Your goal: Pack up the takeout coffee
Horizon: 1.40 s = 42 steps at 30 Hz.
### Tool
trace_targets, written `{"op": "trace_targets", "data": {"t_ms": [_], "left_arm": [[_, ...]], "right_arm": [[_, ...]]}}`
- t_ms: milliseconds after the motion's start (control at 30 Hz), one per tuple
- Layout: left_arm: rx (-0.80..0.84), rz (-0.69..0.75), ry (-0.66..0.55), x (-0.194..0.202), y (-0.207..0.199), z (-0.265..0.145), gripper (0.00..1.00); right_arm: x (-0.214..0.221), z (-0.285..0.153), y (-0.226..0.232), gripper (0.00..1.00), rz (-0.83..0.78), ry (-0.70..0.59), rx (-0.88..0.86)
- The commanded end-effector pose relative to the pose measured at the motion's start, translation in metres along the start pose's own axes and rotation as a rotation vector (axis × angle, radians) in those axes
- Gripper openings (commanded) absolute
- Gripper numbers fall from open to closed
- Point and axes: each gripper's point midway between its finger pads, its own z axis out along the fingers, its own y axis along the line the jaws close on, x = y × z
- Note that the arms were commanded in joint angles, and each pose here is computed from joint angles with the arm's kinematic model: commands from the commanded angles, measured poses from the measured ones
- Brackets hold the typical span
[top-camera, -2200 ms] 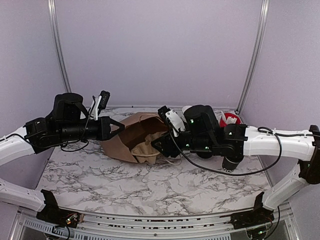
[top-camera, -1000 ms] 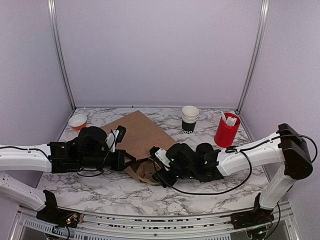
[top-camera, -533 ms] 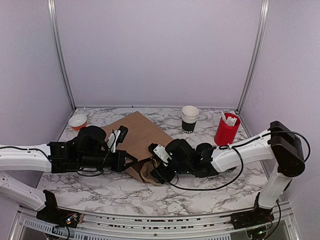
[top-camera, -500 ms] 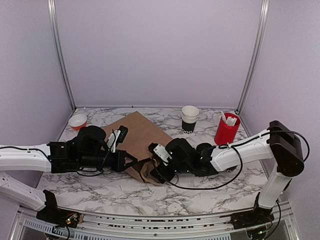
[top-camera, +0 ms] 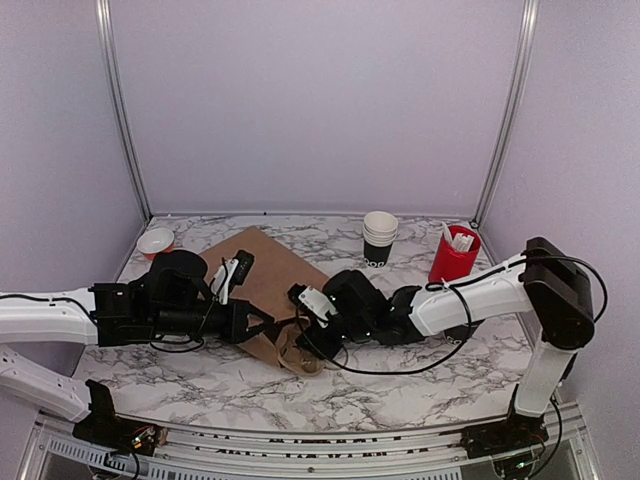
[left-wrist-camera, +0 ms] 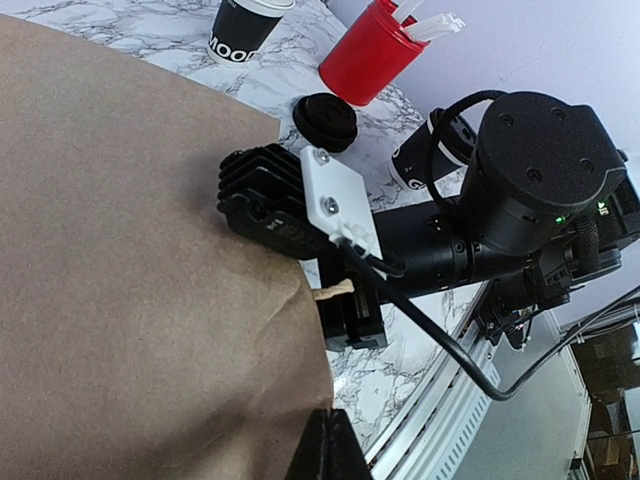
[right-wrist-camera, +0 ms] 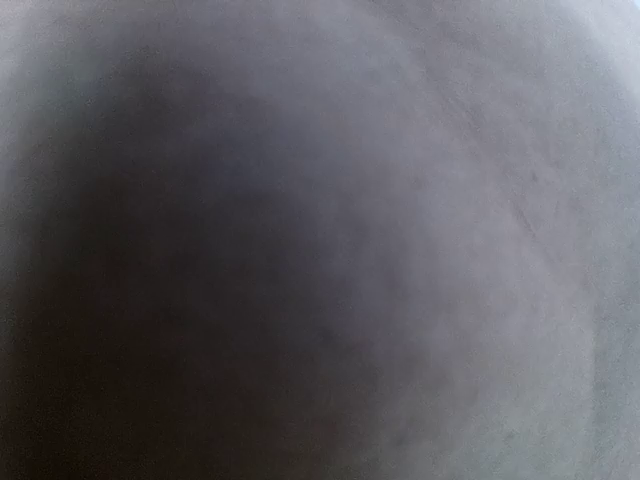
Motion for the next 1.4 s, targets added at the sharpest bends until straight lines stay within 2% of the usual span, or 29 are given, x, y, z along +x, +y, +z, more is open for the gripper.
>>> {"op": "trace_targets", "data": {"t_ms": [0, 300, 500, 667, 833, 967, 1033, 1100, 1233, 1367], "left_arm": [[-0.005, -0.042, -0.096, -0.024, -0.007, -0.012, 0.00], [-0.120, -0.114, -0.170, -0.053, 0.000, -0.023, 0.00], [-0.133, -0.108, -0.174, -0.061, -0.003, -0.023, 0.00], [-0.131, -0.085, -0.159, -0.062, -0.006, -0.019, 0.00], [-0.159, -0.081, -0.135, -0.055, 0.002, -0.014, 0.00], [-0.152, -0.091, -0.133, -0.053, 0.002, -0.011, 0.00], [-0.143, -0.094, -0.142, -0.056, 0.000, -0.013, 0.00], [-0.136, -0.098, -0.157, -0.060, -0.003, -0.016, 0.00], [-0.125, -0.101, -0.182, -0.068, -0.008, -0.022, 0.00], [-0.114, -0.100, -0.188, -0.070, -0.011, -0.021, 0.00]], "right_arm": [[-0.022, -0.028, 0.002, 0.52, 0.041, -0.072, 0.007], [-0.059, -0.083, 0.004, 0.52, 0.087, -0.244, 0.011], [-0.069, -0.108, 0.002, 0.52, 0.105, -0.299, 0.012], [-0.066, -0.122, -0.004, 0.61, 0.097, -0.303, 0.050], [-0.067, -0.152, -0.009, 0.86, 0.081, -0.392, 0.069], [-0.063, -0.166, -0.018, 0.91, 0.081, -0.436, 0.098], [-0.059, -0.166, -0.020, 0.90, 0.092, -0.434, 0.084], [-0.053, -0.162, -0.020, 0.84, 0.110, -0.427, 0.061], [-0.042, -0.158, -0.009, 0.67, 0.151, -0.442, -0.023], [-0.032, -0.156, 0.009, 0.46, 0.186, -0.471, -0.151]]}}
